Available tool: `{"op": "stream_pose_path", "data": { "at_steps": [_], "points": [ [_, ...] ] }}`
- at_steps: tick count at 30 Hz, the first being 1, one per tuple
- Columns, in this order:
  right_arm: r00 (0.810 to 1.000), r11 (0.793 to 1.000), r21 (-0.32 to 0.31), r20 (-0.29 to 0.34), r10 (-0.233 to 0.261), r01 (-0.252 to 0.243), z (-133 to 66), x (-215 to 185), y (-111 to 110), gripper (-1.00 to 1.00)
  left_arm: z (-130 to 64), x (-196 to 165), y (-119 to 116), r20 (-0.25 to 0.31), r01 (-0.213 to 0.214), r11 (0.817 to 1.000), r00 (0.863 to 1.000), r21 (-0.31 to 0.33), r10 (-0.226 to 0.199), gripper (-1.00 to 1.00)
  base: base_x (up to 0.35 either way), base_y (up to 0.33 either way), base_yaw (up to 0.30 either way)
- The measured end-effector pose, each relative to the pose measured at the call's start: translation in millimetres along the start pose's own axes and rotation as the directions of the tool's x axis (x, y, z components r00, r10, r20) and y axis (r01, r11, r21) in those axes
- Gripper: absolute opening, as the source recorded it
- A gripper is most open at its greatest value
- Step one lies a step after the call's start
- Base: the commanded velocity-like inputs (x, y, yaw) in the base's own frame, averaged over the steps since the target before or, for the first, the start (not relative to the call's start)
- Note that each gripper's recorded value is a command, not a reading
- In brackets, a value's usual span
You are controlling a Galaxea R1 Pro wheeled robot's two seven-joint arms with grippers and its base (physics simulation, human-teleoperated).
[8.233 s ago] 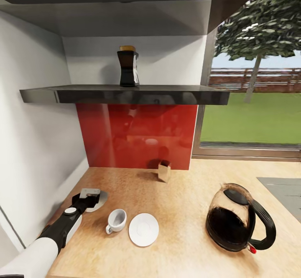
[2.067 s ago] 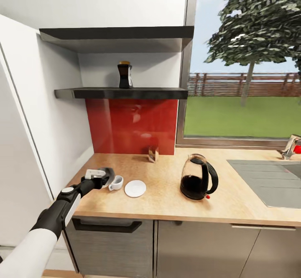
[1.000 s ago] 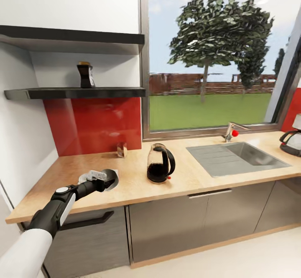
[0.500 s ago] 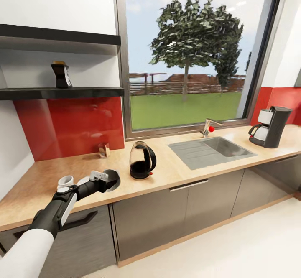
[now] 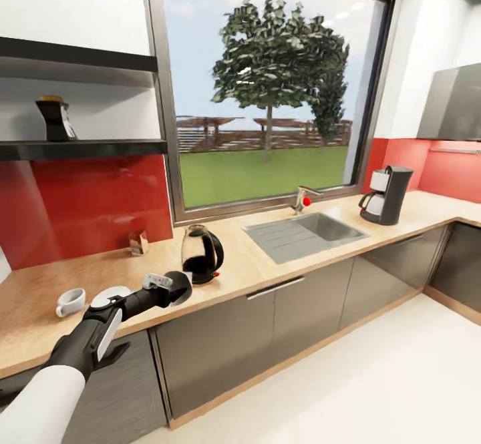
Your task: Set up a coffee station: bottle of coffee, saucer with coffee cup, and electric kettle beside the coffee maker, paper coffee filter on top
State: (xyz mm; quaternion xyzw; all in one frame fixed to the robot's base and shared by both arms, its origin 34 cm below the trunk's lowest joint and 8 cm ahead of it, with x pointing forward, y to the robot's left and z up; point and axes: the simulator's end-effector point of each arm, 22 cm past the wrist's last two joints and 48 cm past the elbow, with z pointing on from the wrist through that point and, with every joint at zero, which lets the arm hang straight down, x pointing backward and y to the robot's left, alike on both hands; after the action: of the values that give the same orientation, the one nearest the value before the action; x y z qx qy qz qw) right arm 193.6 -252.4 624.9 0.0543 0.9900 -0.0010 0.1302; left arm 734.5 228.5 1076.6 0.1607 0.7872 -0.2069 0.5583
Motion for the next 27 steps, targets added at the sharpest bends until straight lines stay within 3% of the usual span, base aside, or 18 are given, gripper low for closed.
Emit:
{"op": "stream_pose_path", "data": {
  "at_steps": [7, 27],
  "points": [
    [1.0, 1.0, 0.0, 0.0, 0.0, 0.0, 0.1, -0.1, 0.0, 1.0, -0.2, -0.1, 0.8, 0.001, -0.002, 1.0, 1.0, -0.001, 0.002, -1.0, -0.113, -0.07, -0.264],
    [1.0, 1.0, 0.0, 0.0, 0.0, 0.0, 0.0, 0.1, 0.0, 1.0, 0.2, -0.3, 0.0, 0.002, -0.001, 1.0, 1.0, -0.001, 0.001, -1.0, -0.002, -0.001, -0.264]
  ]
}}
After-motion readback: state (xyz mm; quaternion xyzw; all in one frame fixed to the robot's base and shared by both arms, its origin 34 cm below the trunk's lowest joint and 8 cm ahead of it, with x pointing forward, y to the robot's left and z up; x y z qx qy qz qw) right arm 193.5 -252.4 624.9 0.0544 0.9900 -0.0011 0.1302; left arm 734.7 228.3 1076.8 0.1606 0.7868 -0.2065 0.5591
